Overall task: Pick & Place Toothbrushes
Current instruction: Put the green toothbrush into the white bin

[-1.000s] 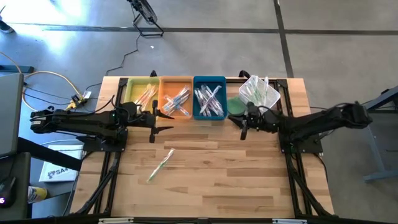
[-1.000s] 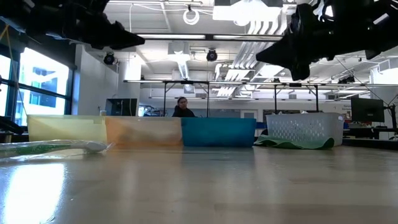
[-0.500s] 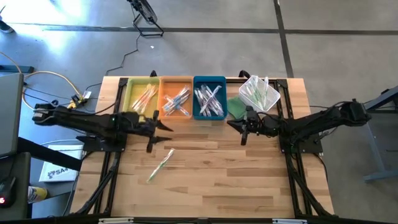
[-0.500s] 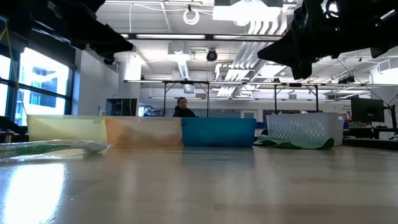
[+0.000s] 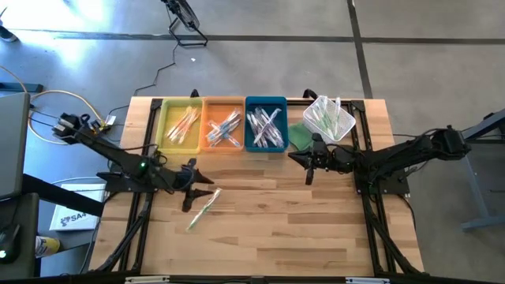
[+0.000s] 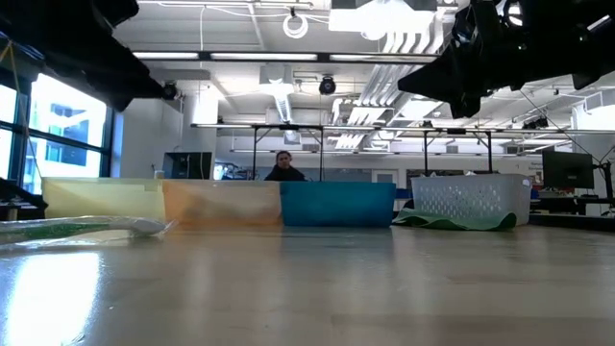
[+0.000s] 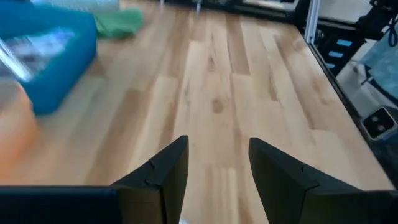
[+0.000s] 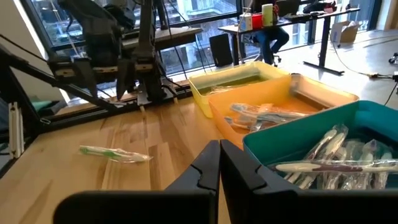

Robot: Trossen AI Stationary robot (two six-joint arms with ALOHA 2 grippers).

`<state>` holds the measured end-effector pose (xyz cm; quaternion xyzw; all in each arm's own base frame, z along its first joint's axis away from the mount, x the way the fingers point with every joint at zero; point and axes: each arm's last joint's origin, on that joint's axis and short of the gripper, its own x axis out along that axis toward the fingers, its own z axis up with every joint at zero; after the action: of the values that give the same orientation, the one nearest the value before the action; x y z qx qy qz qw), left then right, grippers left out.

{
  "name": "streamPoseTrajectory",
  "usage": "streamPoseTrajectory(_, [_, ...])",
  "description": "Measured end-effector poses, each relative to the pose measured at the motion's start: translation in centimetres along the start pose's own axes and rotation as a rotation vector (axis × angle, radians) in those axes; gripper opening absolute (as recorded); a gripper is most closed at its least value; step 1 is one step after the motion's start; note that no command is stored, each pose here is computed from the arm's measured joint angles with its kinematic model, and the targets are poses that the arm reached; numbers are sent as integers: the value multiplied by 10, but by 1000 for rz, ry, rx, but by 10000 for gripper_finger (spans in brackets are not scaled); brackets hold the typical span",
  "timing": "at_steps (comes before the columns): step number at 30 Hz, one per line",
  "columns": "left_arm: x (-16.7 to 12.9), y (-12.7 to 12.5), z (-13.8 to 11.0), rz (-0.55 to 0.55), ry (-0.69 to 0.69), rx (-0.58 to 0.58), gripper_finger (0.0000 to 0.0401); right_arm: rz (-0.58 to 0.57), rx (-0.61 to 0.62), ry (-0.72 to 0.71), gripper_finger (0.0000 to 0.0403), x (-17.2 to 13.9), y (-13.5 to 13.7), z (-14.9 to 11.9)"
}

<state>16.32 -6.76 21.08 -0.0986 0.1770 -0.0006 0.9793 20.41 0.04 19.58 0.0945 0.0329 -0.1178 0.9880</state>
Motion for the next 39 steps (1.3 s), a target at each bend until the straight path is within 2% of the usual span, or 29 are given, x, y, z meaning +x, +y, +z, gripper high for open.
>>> streamPoseTrajectory(4, [7,-15,7,-26,36,-40,164,0,-13,1,4,0,0,0])
streamPoseTrajectory(9, [16,-35,41,-44,41,-3,164,-1,-40,6,4,0,0,-1])
streamPoseTrajectory(13, [16,-40,53,60,264,-16,164,-1,-54,7,4,0,0,-1])
streamPoseTrajectory(17, [12,-38,49,236,557,-177,164,4,-58,23,4,0,0,-2])
streamPoseTrajectory(19, [14,-39,42,267,679,-247,164,4,-59,26,4,0,0,-2])
streamPoseTrajectory(21, [19,-42,36,252,759,-297,164,2,-61,34,4,0,0,-3])
streamPoseTrajectory(24, [28,-46,30,234,815,-322,164,1,-64,42,4,0,-1,-4])
streamPoseTrajectory(32, [49,-54,21,195,825,-349,164,0,-65,48,4,0,-1,-5])
streamPoseTrajectory(37, [56,-57,12,210,906,-459,164,-1,-70,52,4,0,-1,-5])
streamPoseTrajectory(39, [55,-56,8,263,949,-511,164,-1,-71,54,4,0,-1,-5])
